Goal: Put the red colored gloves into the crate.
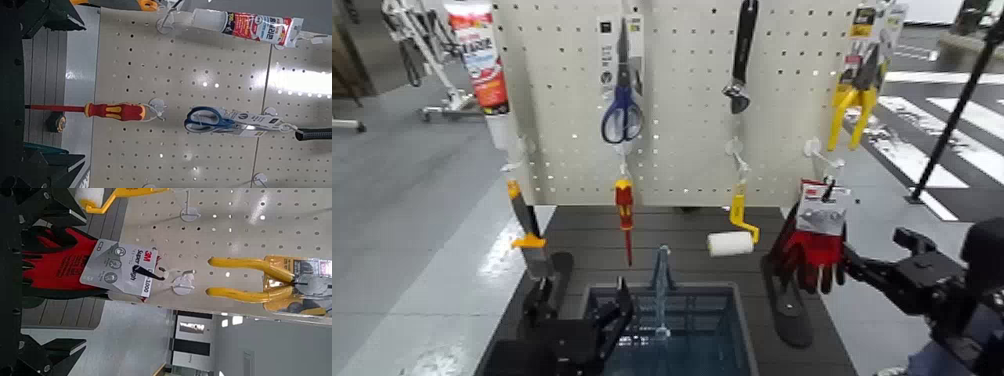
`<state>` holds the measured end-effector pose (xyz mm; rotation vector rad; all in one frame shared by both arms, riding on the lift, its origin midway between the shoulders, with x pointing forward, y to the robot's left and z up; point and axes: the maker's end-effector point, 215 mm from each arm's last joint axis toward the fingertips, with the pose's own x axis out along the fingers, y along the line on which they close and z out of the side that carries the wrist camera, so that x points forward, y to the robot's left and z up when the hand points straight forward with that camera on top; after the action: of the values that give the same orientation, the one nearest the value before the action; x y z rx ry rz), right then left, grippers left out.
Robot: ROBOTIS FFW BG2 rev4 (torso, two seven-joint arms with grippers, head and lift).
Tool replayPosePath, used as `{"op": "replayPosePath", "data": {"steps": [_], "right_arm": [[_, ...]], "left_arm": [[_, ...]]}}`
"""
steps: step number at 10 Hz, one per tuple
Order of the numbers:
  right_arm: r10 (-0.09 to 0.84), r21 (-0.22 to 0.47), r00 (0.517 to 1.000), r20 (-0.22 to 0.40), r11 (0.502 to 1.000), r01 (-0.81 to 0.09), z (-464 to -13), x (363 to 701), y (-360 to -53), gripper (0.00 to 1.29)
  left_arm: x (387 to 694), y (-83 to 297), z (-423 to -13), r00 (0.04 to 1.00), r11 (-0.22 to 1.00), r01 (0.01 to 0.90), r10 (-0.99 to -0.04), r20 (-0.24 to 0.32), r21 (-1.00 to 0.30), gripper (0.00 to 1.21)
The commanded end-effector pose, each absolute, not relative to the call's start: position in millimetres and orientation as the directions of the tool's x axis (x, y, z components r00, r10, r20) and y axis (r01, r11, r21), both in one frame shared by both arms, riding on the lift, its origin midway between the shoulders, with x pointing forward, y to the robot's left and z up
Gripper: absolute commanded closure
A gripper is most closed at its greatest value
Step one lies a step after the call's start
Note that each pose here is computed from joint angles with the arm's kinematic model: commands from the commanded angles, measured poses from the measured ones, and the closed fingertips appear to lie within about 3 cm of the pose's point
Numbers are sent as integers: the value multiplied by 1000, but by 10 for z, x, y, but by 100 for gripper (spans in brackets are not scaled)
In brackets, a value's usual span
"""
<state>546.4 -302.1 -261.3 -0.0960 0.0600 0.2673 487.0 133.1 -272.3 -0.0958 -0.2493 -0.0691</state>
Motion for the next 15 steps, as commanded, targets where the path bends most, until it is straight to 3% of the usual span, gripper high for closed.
{"op": "replayPosePath", "data": {"steps": [1, 3, 7, 11, 15], "right_arm": [[349, -39, 933, -84, 935, -353, -2637, 5696, -3047, 21], [440, 7, 895, -72, 898, -441, -2677, 5844, -3013, 21], [549, 36, 833, -68, 836, -548, -2667, 6083, -2901, 21], [657, 73, 750, -78, 754, -653, -2678, 6159, -2593, 21], [686, 81, 723, -85, 728, -681, -2692, 6185, -2476, 24]], "left_arm": [[4872, 1302, -2701, 965, 993, 85, -61, 254, -86, 12], [4877, 1280, -2693, 964, 992, 90, -66, 256, -84, 12], [4876, 1245, -2661, 962, 992, 96, -70, 264, -86, 12], [4881, 1233, -2648, 961, 992, 98, -73, 268, -82, 12], [4885, 1242, -2637, 960, 992, 97, -71, 270, -82, 12]]}}
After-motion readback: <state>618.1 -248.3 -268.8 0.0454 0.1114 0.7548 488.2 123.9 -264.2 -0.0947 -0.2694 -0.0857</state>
